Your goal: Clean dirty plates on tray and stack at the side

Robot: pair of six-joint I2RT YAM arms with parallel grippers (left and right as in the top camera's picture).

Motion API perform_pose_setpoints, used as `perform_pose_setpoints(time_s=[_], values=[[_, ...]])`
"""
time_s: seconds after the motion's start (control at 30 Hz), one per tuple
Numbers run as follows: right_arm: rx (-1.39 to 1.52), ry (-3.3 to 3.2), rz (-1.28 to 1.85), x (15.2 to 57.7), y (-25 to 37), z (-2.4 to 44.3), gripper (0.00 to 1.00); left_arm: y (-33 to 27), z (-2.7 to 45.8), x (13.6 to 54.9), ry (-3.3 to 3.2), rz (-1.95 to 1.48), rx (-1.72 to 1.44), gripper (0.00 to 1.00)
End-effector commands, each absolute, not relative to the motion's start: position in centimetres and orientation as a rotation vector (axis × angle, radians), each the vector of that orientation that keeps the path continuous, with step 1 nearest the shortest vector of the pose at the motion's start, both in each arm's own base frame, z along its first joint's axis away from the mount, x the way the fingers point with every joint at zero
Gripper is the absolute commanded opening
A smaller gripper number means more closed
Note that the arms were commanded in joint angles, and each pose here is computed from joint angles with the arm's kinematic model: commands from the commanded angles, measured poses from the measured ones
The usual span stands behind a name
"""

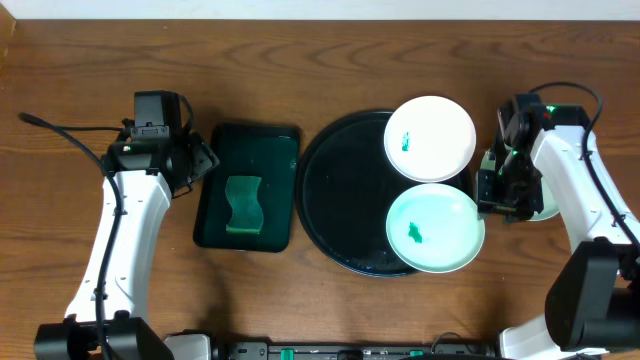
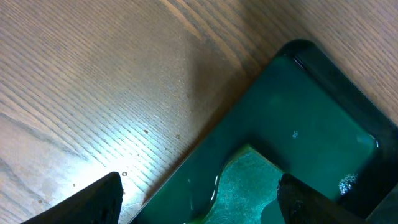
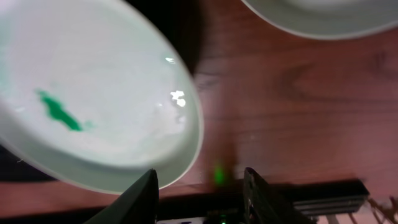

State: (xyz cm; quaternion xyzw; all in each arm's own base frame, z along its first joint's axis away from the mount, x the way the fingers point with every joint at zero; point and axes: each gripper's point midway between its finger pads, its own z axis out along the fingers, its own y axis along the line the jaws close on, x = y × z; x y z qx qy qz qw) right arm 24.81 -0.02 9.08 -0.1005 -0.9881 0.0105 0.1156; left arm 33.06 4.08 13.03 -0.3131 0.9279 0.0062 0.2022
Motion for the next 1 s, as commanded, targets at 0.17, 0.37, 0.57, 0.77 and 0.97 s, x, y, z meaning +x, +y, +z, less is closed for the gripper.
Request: perform_pose_setpoints(time_s=[0.17,0.37,0.57,0.77,0.97], values=[[-0.381,-2.828,0.112,22.0,-0.6,5.7,0.42,4.4,13.5,33.3,2.575,0.030,-0.879,0.80],[-0.390,-2.824,0.040,21.8,0.3,5.0,0.21,4.4,13.5,33.3,2.575,0.030,-0.879,0.80],[-0.393,-2.827,-0.036,22.0,1.2,4.9,0.01,4.4,13.5,33.3,2.575,0.030,-0.879,0.80],[-0.311,-2.836,-0.196,22.4,3.1,5.0,0.01,4.4,13.5,33.3,2.575,0.030,-0.879,0.80],[-0.221,-2.831,-0.404,22.8,6.1,5.4,0.01,4.4,13.5,33.3,2.575,0.030,-0.879,0.80]])
